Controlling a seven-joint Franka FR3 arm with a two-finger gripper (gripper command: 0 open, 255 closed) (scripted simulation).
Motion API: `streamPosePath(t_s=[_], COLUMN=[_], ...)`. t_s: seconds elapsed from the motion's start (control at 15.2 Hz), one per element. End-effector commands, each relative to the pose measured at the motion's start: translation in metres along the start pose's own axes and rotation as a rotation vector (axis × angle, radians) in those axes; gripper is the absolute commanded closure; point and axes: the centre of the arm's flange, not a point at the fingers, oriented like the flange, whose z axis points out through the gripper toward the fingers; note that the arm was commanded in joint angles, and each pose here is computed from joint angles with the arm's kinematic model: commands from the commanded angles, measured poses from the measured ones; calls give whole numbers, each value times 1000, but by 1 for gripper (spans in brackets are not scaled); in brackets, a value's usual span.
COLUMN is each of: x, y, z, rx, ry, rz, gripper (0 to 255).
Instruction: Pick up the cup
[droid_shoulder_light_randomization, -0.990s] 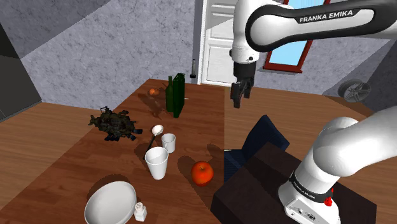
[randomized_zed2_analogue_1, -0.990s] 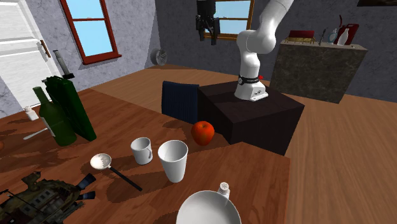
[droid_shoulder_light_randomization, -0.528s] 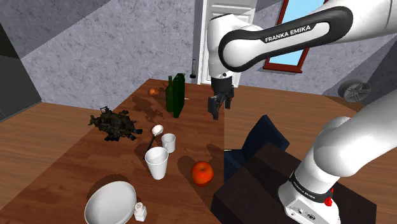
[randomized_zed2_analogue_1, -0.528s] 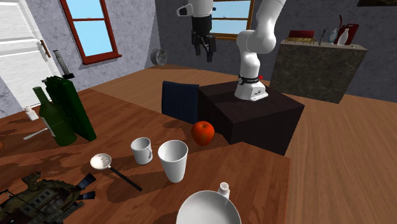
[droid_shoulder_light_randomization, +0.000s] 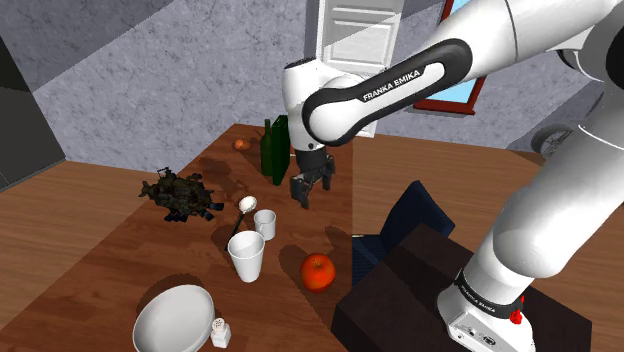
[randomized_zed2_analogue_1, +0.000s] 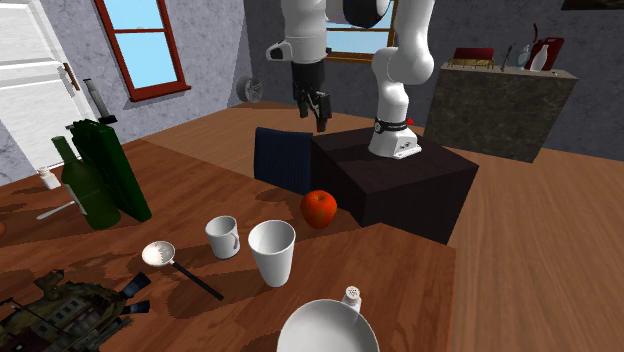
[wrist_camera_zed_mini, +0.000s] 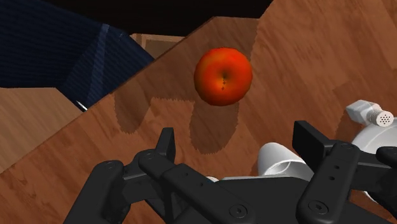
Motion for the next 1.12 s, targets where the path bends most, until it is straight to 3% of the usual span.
streamPosePath(t_s=[0.0,1.06], x=[16,150], y=[-20,-148], z=[16,125], rx=[-4,-44], ry=[0,-4], rz=[6,42], gripper=[0,0])
